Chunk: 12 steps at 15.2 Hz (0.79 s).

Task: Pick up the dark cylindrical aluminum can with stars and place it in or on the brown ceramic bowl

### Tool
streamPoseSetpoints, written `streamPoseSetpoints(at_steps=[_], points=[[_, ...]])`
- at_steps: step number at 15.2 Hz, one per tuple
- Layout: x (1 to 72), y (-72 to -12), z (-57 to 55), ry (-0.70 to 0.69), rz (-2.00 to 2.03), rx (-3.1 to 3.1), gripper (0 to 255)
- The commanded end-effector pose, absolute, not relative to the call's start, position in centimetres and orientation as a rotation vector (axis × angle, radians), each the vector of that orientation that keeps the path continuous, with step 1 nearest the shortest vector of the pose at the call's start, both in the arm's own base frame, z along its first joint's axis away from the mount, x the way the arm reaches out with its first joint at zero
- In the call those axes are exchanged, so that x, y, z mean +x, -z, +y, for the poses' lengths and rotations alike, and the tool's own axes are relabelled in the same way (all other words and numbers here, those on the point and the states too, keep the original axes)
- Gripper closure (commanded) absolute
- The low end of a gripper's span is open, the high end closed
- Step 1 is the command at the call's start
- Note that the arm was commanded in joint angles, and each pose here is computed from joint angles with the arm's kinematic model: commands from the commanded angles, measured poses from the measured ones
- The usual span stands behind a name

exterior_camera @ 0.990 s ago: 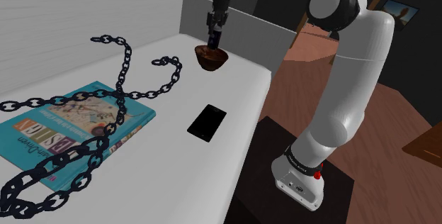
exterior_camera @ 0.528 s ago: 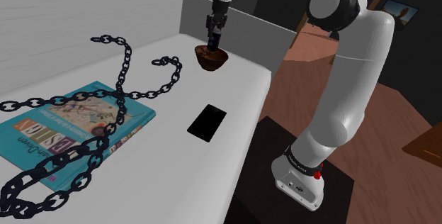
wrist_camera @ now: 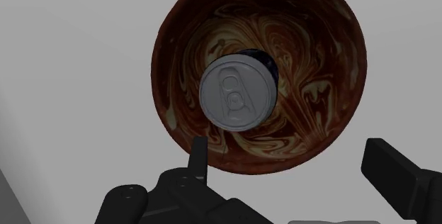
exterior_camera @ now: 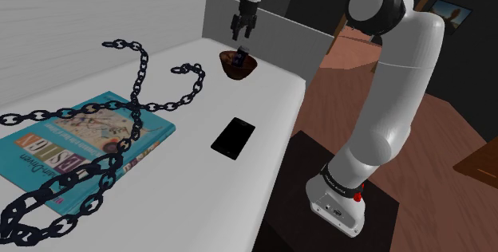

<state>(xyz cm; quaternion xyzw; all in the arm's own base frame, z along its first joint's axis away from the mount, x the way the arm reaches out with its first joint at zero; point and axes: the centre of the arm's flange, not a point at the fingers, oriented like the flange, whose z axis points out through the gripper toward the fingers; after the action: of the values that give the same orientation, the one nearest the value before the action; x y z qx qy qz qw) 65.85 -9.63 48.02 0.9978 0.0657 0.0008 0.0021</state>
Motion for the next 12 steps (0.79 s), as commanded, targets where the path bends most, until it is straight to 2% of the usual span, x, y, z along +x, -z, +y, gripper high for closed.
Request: streamPoseSetpoints(at_steps=[1, 4, 12], points=[[65.8, -49.3, -9.6, -0.002, 0.206, 3.131, 0], [65.8, -53.0, -9.6, -0.002, 0.206, 3.131, 0], [65.8, -53.0, -9.6, -0.002, 0.206, 3.131, 0]])
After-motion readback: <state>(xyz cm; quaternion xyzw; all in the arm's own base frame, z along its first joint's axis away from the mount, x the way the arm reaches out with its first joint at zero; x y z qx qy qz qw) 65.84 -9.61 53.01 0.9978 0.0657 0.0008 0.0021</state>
